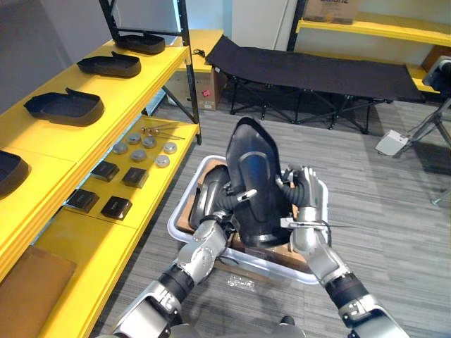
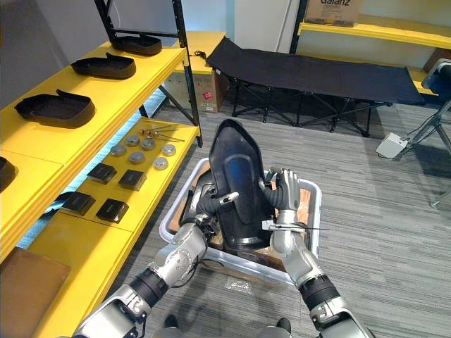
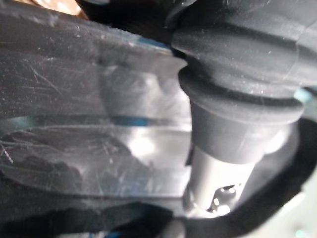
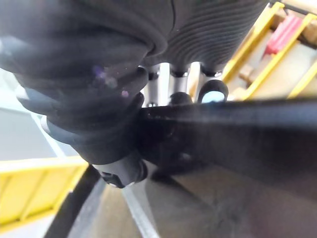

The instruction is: Walk over and take plastic housings, then place them on the shelf

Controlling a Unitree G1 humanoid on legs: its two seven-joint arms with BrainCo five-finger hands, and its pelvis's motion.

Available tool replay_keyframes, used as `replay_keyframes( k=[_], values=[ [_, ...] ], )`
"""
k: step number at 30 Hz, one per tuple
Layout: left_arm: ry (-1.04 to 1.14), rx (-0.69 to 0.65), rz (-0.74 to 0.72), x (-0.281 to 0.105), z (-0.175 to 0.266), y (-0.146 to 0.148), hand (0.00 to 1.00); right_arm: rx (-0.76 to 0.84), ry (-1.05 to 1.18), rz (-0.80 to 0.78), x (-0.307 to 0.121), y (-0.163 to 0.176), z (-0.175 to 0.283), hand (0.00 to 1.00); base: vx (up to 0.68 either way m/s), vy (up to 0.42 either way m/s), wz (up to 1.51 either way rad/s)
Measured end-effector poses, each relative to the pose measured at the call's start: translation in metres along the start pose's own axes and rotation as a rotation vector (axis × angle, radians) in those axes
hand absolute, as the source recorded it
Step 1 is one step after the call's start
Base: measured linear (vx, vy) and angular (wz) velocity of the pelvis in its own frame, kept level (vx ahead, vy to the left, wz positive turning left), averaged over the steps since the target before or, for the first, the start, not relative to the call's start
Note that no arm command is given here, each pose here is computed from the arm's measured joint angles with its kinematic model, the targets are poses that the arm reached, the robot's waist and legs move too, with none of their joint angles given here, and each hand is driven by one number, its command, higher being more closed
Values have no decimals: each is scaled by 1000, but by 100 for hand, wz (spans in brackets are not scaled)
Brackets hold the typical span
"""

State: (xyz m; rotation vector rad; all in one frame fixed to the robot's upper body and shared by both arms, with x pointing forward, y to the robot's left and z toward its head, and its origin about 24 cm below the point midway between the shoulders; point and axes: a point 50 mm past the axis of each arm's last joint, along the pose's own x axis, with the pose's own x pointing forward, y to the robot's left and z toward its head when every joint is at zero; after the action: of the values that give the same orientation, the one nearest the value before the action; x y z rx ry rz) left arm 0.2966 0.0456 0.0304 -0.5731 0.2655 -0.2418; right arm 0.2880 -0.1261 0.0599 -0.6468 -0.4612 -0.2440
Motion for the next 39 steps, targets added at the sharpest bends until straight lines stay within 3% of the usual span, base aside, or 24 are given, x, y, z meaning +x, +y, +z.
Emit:
replay_keyframes(
  k=[17,18,27,33,39],
  values=[
    [2,-63,3,-3,-6,-1,100,20,-25,-50,-5,3,6,100,0,1,0],
    [-9,-66,2,-3,-5,-1,100,23,-32,-52,-4,2,8,0,3,8,-4],
    [-155,-237,-26,-13,17,11,100,234,-223,-67,-7,1,49,0,2,5,-3],
    [-310,-156,-11,-27,43,20,100,389,-267,-55,-13,-18,75,0,-10,11,-11],
    [-370,-11,160,-36,46,41,100,642,-274,-144,10,-71,85,0,-5,3,-3]
  ],
)
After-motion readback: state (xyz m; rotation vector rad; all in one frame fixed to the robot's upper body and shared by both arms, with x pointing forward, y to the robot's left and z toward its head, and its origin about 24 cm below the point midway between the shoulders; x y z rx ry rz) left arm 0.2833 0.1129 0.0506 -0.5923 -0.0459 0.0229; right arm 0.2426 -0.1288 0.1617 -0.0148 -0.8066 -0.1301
